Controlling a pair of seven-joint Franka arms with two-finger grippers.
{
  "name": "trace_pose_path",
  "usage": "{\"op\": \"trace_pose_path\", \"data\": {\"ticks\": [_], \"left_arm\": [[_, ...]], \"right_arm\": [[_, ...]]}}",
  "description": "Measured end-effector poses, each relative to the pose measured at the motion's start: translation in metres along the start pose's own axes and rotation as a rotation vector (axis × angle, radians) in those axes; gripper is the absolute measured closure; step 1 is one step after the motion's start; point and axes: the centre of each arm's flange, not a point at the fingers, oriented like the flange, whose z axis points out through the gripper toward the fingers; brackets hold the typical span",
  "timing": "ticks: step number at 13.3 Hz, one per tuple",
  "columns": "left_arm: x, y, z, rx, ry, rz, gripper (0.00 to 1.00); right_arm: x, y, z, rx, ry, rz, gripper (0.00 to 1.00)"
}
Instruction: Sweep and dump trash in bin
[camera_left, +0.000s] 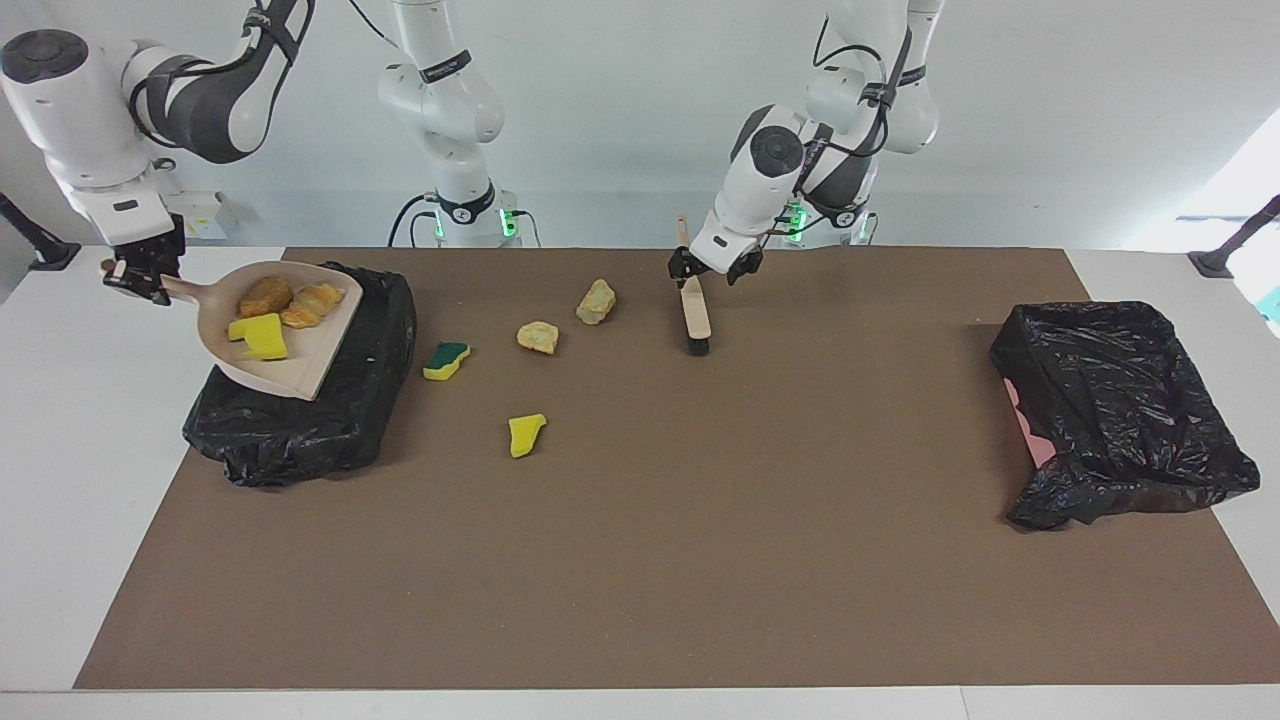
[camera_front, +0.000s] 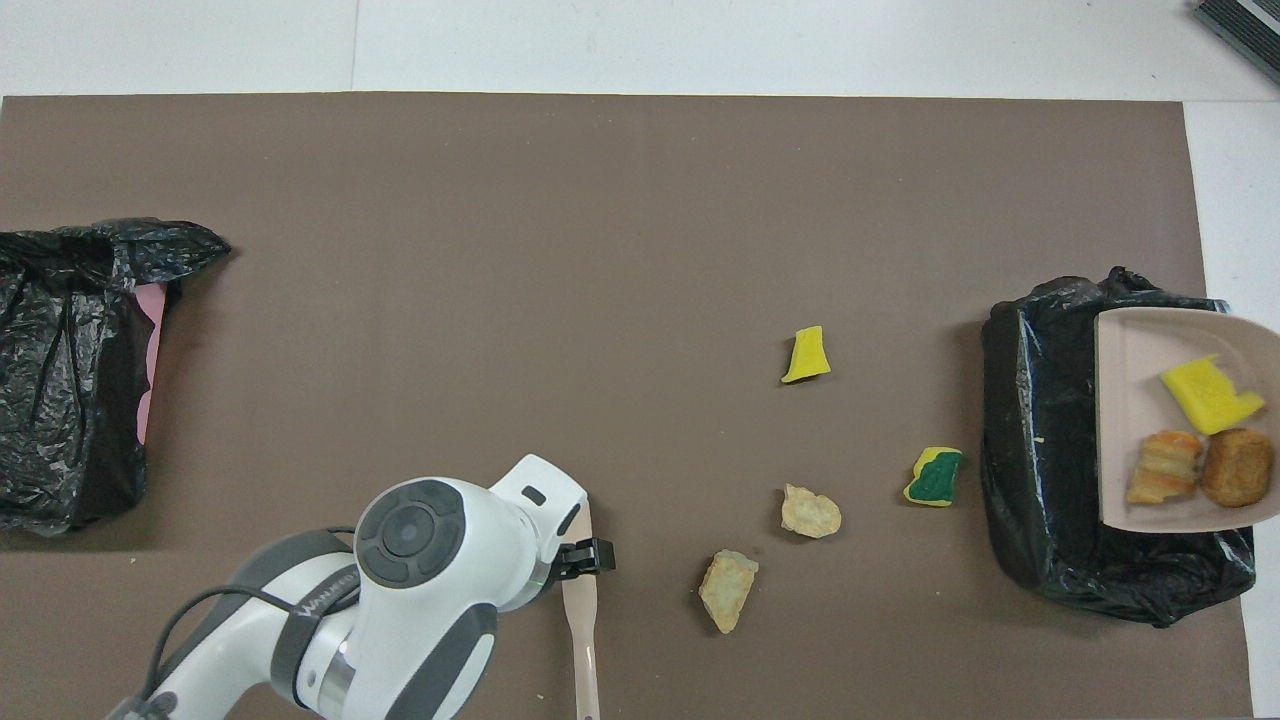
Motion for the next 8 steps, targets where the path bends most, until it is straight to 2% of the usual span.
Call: {"op": "trace_pose_path", "data": {"ticks": [2,4,8], "left_arm": [[0.031,-0.021,-0.033,0.001,0.021,0.032,0.00],[0.055,-0.040,-0.073,0.002,0.042,0.056,0.00],[0.103,-0.090,-0.134,0.049,0.149,0.127,0.00]], "right_arm": [[0.000,0.001,0.002,-0.019,-0.094,-0.059,0.69],[0.003,0.002,0.003,-0.043,-0.145,-0.100,0.69],[0.016,0.004,-0.002,-0.074,-0.269,-0.214,0.69]]}}
